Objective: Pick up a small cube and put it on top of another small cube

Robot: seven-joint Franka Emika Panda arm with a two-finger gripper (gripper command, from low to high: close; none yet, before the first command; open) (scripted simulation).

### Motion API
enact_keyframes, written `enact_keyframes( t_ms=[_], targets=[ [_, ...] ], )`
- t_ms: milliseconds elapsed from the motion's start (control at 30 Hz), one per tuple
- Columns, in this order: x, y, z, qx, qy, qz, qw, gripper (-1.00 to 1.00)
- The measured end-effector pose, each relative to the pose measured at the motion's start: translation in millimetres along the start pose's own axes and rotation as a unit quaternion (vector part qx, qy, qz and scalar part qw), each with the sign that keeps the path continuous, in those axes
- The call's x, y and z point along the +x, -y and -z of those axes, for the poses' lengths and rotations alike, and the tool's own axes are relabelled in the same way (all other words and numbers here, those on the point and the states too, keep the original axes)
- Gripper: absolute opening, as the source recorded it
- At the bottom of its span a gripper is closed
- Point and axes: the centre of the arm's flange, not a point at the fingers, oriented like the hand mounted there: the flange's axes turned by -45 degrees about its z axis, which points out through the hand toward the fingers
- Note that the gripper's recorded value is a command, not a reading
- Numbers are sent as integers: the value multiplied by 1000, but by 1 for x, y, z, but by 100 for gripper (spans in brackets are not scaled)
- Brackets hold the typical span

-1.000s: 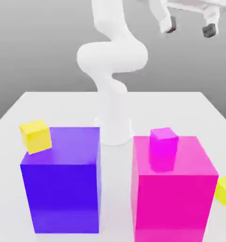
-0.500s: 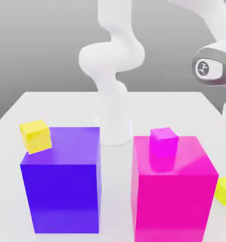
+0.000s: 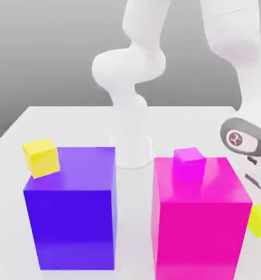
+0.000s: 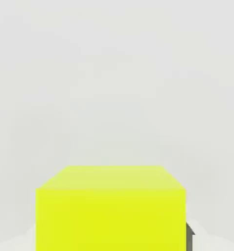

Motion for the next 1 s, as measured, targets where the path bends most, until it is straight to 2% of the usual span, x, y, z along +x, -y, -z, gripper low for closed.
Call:
enact_keyframes(
  t_ms=[167, 267, 533, 733, 867, 900, 1000],
  targets=[
    [6, -1, 53, -1, -3, 12, 1000, -100],
    [-17, -17, 96, -1, -5, -39, 999, -100],
    [-130, -32, 223, -3, -3, -252, 968, -100],
    [-212, 2, 309, -4, 3, -411, 912, -100],
    [-231, 11, 276, 1, -2, -449, 893, -100],
    [-231, 12, 262, 1, -2, -451, 893, 100],
    [-231, 12, 262, 1, -2, -451, 893, 100]
  ],
)
